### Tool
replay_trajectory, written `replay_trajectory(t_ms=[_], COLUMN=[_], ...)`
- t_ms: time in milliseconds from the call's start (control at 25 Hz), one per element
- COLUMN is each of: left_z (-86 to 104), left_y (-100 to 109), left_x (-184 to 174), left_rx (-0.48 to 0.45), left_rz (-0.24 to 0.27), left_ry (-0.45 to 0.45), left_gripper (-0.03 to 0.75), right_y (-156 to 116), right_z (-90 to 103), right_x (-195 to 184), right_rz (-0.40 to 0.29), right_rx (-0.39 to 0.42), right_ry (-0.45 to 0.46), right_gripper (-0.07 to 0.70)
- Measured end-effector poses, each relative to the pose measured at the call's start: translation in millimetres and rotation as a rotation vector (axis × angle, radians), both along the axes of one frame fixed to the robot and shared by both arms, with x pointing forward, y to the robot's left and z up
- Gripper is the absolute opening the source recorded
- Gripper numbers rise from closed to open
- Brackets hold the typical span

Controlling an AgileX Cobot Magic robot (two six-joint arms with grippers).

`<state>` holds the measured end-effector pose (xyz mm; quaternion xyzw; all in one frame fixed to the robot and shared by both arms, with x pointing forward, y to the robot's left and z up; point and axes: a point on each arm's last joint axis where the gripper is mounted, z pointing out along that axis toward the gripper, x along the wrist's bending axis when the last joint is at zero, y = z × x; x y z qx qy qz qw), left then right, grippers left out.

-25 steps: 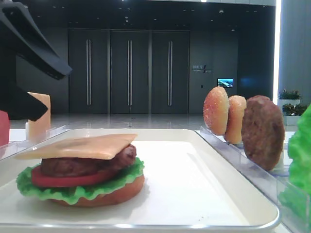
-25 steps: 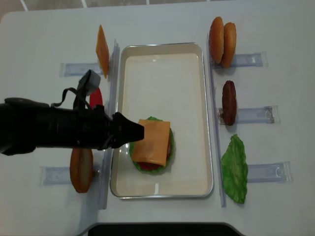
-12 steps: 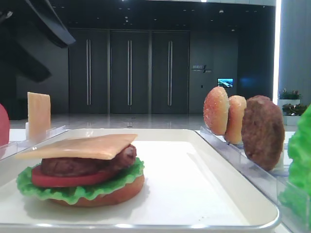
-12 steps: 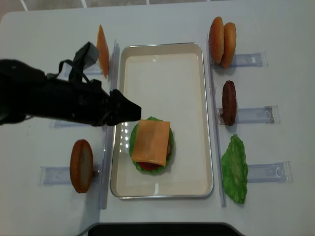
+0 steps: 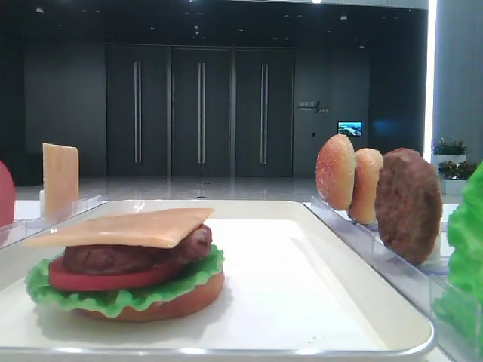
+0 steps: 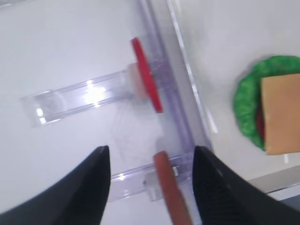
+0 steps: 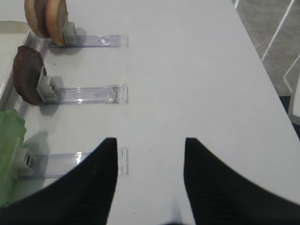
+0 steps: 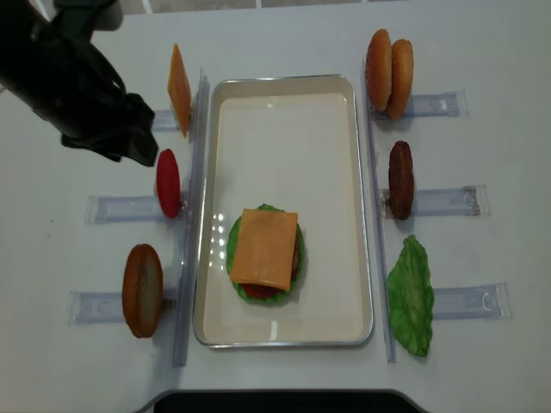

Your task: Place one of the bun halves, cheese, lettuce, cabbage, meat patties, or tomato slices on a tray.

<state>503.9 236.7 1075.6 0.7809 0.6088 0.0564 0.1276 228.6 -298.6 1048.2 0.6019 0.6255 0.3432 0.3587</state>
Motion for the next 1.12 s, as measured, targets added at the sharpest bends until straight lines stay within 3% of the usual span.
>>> replay_trajectory(t_ms=[120, 440, 720, 1040, 1120], left_z=[12.6, 18.0, 35.9, 102.8, 111.4], left_y=[13.8, 66.2, 69.7, 61.8, 60.9], left_x=[2.4, 6.5, -7.4, -87.5, -114.2], left_rx=[0.114, 0.166, 0.172, 0.041, 0.021], left_rz=[0.036, 0.221, 0.219, 0.201, 0.193], left_ry=[-0.01, -0.007, -0.074, -0.354, -0.424], left_gripper=[0.429, 0.428, 0.364, 0.347, 0.346], right_y=[0.0, 0.0, 0.0, 0.0, 0.0], right_z=[0.0, 0.0, 0.0, 0.0, 0.0], right_x=[0.0, 0.0, 0.0, 0.0, 0.0], right_rz=[0.0, 0.0, 0.0, 0.0, 0.0], right_rx=[0.0, 0.0, 0.0, 0.0, 0.0], right_ry=[0.0, 0.0, 0.0, 0.0, 0.0], right_gripper=[0.319, 0.319, 0.319, 0.319, 0.319])
